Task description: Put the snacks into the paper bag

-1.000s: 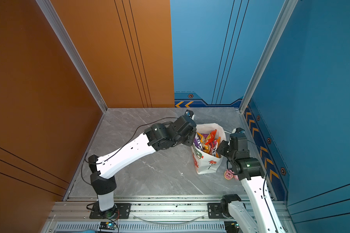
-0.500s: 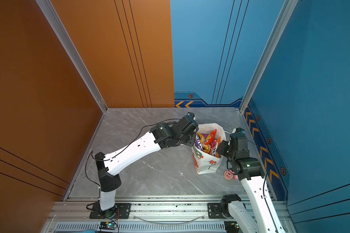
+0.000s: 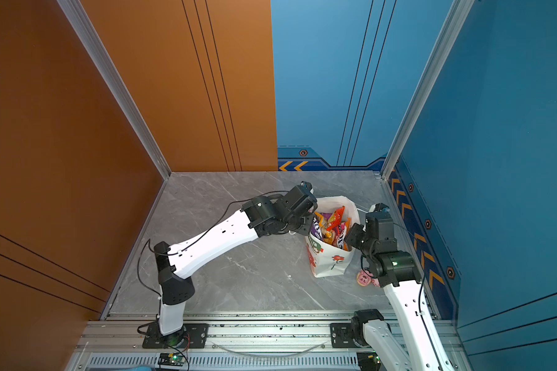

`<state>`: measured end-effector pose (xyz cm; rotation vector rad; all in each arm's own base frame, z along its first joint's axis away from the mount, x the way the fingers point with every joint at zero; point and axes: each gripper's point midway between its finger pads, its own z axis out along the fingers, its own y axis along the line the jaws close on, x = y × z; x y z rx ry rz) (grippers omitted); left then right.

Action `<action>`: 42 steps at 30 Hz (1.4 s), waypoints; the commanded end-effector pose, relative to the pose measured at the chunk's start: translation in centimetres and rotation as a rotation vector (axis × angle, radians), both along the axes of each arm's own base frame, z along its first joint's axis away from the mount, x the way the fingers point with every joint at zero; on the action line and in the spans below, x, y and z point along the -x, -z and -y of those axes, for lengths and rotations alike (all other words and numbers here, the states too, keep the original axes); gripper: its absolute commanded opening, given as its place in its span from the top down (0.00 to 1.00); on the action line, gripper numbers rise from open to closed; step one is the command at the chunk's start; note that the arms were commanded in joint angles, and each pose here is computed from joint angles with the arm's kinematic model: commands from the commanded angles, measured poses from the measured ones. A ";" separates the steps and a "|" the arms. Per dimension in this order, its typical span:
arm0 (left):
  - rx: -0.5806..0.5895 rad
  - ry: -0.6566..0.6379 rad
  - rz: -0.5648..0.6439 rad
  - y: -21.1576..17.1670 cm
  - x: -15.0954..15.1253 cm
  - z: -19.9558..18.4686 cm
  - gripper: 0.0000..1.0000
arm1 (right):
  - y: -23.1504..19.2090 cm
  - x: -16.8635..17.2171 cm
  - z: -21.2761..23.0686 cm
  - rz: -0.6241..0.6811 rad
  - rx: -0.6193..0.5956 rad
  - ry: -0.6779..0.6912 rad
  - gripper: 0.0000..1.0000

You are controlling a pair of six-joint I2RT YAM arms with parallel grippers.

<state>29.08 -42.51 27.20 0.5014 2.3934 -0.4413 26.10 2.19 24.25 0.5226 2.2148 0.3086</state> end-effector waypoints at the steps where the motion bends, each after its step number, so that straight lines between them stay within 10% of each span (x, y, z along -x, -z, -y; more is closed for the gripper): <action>1: -0.014 0.014 -0.039 1.4 0.0 0.4 0.81 | 1.0 0.6 -0.1 -0.035 -0.014 0.000 0.94; 32: 0.270 -0.125 0.292 -13.1 -2.8 -7.8 1.00 | -10.2 -4.4 -11.9 0.207 -0.016 -0.226 0.96; 42: 0.243 -0.269 0.194 -7.1 -4.6 -15.4 1.00 | -8.2 -6.3 -19.6 0.177 0.033 -0.349 0.96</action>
